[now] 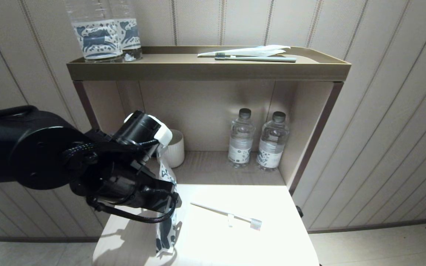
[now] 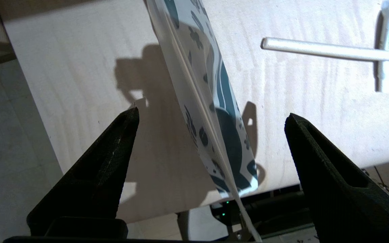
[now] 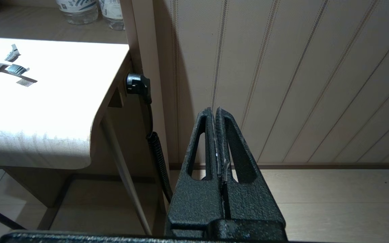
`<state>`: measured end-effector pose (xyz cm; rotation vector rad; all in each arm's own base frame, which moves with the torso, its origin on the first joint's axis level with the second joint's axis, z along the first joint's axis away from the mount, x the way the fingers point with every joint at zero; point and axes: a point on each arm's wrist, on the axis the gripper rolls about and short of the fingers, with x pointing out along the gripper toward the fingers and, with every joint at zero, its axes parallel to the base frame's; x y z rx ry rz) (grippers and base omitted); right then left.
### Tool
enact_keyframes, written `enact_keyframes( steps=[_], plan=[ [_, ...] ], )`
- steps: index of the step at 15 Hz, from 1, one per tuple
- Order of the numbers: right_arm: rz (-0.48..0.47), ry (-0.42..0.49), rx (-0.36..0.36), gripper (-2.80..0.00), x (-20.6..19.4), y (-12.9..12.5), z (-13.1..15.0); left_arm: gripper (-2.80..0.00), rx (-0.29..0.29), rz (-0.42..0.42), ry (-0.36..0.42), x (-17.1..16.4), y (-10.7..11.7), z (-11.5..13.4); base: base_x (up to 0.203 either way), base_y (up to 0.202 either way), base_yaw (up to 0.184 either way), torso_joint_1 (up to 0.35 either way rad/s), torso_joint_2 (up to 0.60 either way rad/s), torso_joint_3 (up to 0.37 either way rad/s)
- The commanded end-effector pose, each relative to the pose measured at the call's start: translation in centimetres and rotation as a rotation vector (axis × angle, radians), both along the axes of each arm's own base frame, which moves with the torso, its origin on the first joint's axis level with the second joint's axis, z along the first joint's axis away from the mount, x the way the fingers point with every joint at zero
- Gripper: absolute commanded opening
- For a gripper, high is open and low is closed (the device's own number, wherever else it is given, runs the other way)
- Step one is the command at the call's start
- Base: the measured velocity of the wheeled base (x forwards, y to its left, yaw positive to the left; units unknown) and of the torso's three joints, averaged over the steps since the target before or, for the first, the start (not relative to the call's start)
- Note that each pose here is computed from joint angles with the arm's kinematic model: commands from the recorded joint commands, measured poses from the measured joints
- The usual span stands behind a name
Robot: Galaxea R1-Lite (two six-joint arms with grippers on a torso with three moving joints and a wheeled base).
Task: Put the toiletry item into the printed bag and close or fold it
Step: Pick up the storage bag
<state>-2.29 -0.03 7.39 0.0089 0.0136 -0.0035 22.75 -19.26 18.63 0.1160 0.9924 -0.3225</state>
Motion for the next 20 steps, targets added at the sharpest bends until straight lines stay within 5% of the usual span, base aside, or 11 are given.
enact_keyframes(
  steps=[1,7,8,17,20],
  plan=[
    [0.000,0.002,0.000,-2.80,0.0,0.0,0.0,0.00,0.038,0.011,0.033,1.2,-1.0,-1.6,0.000,0.000,0.000,0.000,0.00,0.000],
    [0.000,0.002,-0.003,-2.80,0.0,0.0,0.0,0.00,0.044,0.032,0.044,0.8,-0.7,-1.7,0.000,0.000,0.000,0.000,0.00,0.000],
    [0.000,0.001,-0.003,-2.80,0.0,0.0,0.0,-2.80,0.042,0.032,0.043,0.8,-0.7,-1.6,0.000,0.000,0.000,0.000,0.00,0.000],
    [0.000,0.002,0.000,-2.80,0.0,0.0,0.0,-2.80,-0.011,-0.008,0.032,-0.6,-0.8,-0.6,0.000,0.000,0.000,0.000,0.00,0.000],
    [-0.001,0.002,-0.001,-2.80,0.0,0.0,0.0,-2.80,-0.091,-0.039,0.007,-1.5,-0.1,0.2,0.000,0.000,0.000,0.000,0.00,0.000]
  ],
)
